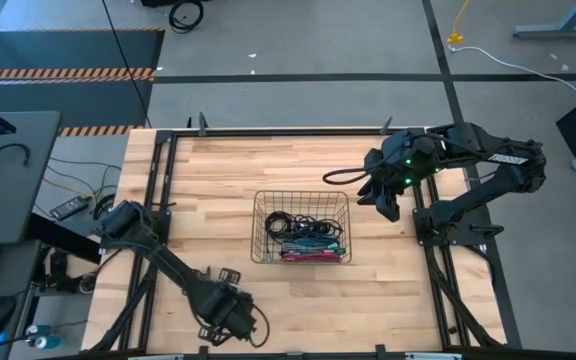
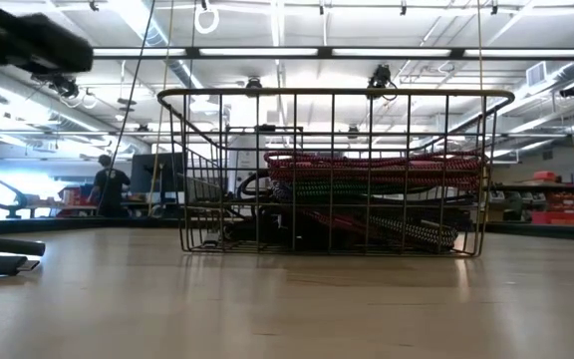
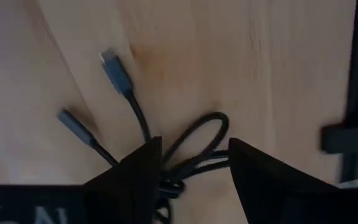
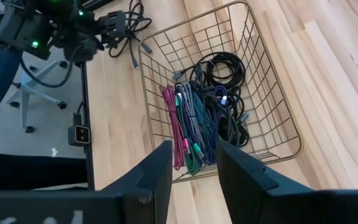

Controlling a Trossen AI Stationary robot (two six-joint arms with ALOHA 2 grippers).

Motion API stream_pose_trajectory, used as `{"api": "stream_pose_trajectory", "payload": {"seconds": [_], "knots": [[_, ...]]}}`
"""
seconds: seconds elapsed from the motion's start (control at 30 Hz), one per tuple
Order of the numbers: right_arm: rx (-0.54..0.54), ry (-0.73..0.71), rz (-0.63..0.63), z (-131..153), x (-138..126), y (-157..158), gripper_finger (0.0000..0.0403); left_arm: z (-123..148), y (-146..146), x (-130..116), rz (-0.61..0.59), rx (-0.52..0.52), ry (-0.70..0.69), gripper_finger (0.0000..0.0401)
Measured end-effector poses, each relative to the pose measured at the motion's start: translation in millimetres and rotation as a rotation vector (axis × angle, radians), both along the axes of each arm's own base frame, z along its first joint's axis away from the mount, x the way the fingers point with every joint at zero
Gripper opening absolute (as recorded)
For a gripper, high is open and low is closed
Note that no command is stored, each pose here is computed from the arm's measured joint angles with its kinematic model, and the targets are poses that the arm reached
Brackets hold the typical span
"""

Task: Pick and place USB-C Cables
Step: Put the black charger cable into the wire basket

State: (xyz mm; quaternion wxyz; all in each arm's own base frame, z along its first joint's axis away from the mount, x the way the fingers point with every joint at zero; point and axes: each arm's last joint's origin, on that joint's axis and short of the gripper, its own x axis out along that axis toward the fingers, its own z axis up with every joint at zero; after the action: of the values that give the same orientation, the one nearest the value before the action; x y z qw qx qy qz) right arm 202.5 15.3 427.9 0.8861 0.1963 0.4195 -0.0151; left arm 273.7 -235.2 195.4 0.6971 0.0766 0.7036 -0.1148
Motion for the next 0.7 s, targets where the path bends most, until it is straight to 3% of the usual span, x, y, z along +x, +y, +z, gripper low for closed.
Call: {"api": "stream_pose_trajectory", "payload": {"seconds": [0.13, 0.7], "knots": [[0.011, 0.004, -0.013, 0, 0, 0, 0.0130, -4, -5, -7, -0.136, 0.058, -0.035, 0.0187], [0.017, -0.025, -0.024, 2, 3, 2, 0.0130, -44, 4, -33, -0.230, 0.119, 0.059, 0.0183]]}}
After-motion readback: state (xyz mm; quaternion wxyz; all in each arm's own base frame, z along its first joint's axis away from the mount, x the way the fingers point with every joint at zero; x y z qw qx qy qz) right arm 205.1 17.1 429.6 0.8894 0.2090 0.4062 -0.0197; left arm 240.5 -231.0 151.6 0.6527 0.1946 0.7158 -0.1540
